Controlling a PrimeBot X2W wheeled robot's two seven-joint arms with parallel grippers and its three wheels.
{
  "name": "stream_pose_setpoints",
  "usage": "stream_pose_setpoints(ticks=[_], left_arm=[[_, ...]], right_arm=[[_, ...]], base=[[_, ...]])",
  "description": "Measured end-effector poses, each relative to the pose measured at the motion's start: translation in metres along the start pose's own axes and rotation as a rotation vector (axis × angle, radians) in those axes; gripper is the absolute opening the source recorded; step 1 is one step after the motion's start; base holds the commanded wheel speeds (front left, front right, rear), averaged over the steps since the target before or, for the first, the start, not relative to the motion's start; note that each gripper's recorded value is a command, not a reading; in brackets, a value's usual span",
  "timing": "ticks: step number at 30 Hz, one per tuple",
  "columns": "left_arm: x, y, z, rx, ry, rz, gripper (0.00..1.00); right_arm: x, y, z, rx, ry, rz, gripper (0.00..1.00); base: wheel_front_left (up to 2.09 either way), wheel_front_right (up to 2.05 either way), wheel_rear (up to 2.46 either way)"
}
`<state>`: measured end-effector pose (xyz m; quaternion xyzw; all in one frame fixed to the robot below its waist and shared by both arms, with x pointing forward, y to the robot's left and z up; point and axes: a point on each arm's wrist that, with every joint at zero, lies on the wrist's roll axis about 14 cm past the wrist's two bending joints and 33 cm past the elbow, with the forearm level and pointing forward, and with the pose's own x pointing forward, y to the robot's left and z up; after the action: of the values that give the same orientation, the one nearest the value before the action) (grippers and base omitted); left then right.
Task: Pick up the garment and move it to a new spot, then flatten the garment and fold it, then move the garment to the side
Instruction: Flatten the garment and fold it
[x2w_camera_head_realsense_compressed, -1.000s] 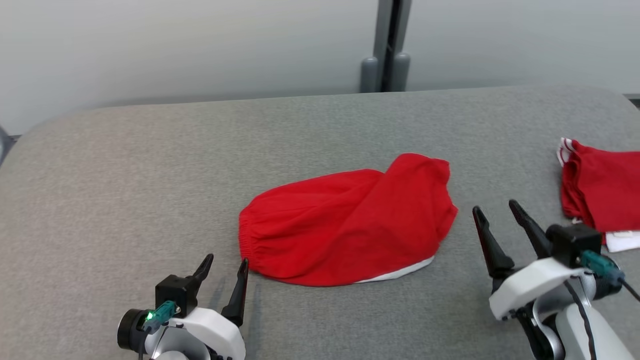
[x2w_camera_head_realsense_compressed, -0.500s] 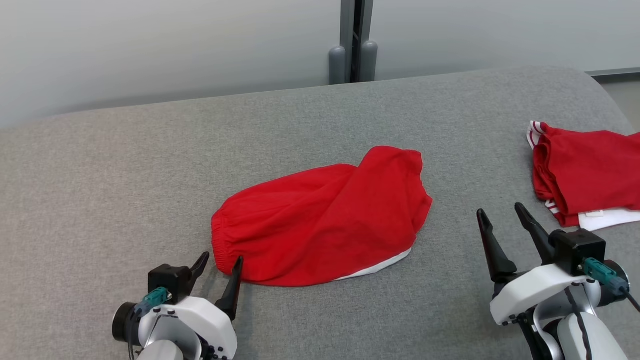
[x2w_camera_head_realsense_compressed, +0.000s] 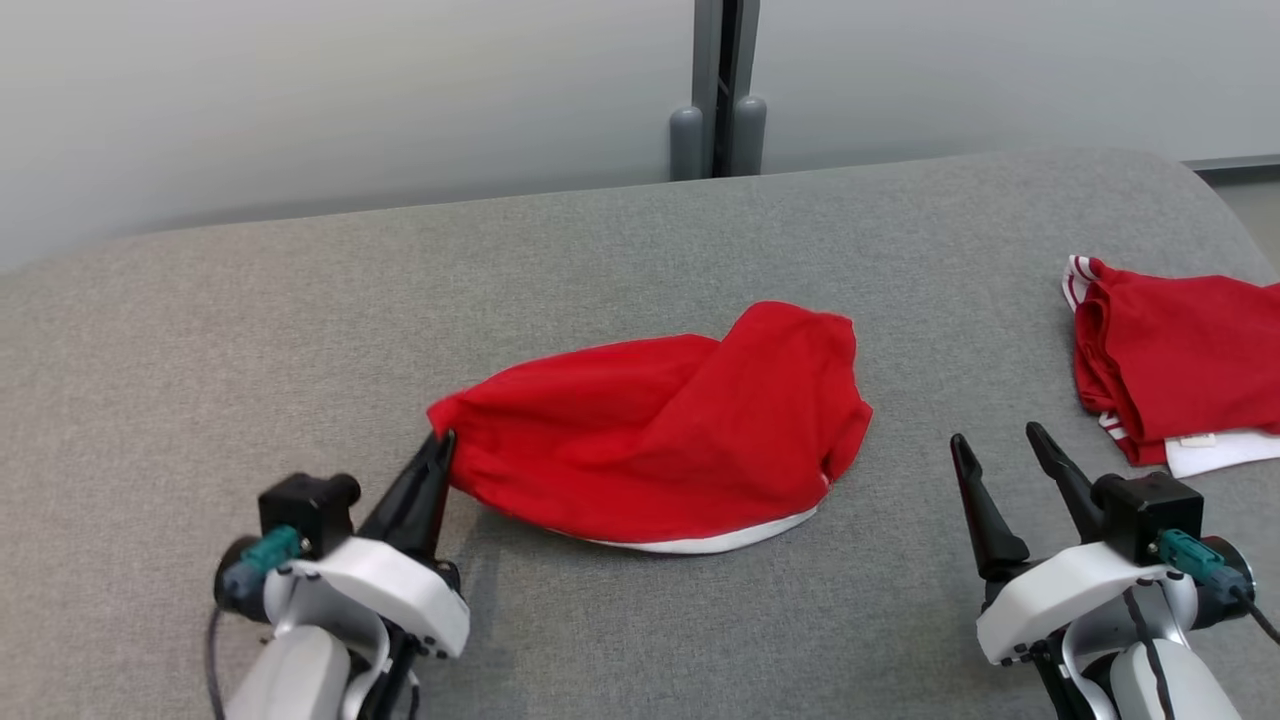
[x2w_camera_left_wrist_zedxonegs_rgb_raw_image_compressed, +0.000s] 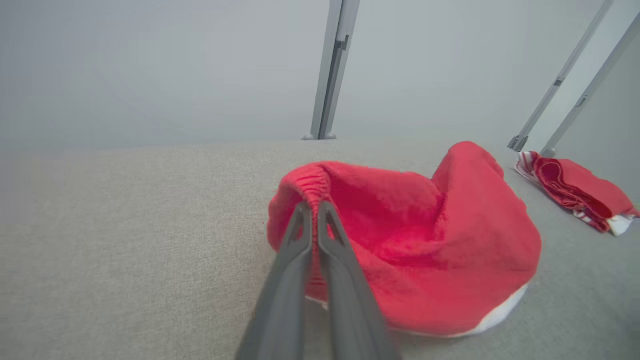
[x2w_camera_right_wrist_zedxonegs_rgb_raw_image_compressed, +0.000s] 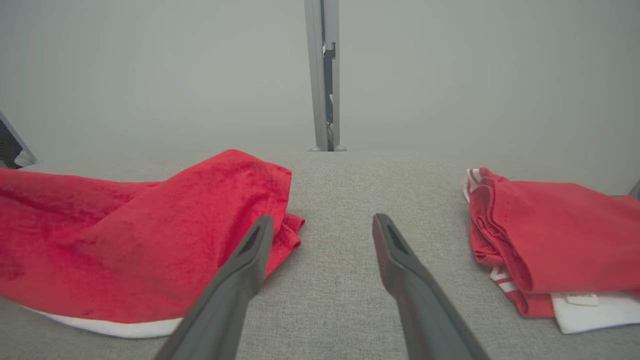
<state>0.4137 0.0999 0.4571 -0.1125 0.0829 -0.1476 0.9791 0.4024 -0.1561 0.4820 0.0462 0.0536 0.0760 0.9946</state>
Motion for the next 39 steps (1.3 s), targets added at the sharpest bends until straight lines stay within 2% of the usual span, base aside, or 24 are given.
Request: stream_pose_setpoints(ticks=[5, 11, 21, 26, 27, 28, 29, 33, 39], left_arm=[[0.003, 0.010, 0.027, 0.009, -0.025, 0.005, 0.00], [0.025, 0.029, 0.025, 0.109, 0.130, 0.015, 0.00], [0.079, 0.055, -0.021, 0.263, 0.476, 0.021, 0.00], [0.095, 0.057, -0.049, 0.275, 0.603, 0.015, 0.00], [0.102, 0.059, -0.051, 0.284, 0.605, 0.024, 0.49], [0.105, 0.062, -0.051, 0.289, 0.600, 0.035, 0.88], [0.106, 0.063, -0.051, 0.286, 0.596, 0.044, 1.00], [0.103, 0.065, -0.044, 0.274, 0.551, 0.057, 1.00], [0.094, 0.085, -0.015, 0.299, 0.452, 0.111, 1.00]], right_arm=[[0.003, 0.008, -0.003, 0.005, 0.006, 0.019, 1.00], [0.014, 0.010, -0.004, 0.002, 0.004, 0.028, 1.00], [0.015, -0.015, -0.014, 0.003, 0.016, -0.040, 1.00], [0.008, -0.032, -0.022, 0.007, 0.031, -0.090, 1.00], [0.007, -0.035, -0.024, 0.012, 0.033, -0.099, 1.00], [0.006, -0.036, -0.025, 0.014, 0.037, -0.103, 1.00], [0.005, -0.037, -0.026, 0.015, 0.036, -0.105, 1.00], [0.008, -0.034, -0.023, 0.020, 0.024, -0.096, 1.00], [0.016, -0.020, -0.017, 0.001, 0.008, -0.053, 1.00]], base=[[0.00, 0.00, 0.00], [0.00, 0.00, 0.00], [0.00, 0.00, 0.00], [0.00, 0.00, 0.00], [0.00, 0.00, 0.00], [0.00, 0.00, 0.00], [0.00, 0.00, 0.00], [0.00, 0.00, 0.00], [0.00, 0.00, 0.00]])
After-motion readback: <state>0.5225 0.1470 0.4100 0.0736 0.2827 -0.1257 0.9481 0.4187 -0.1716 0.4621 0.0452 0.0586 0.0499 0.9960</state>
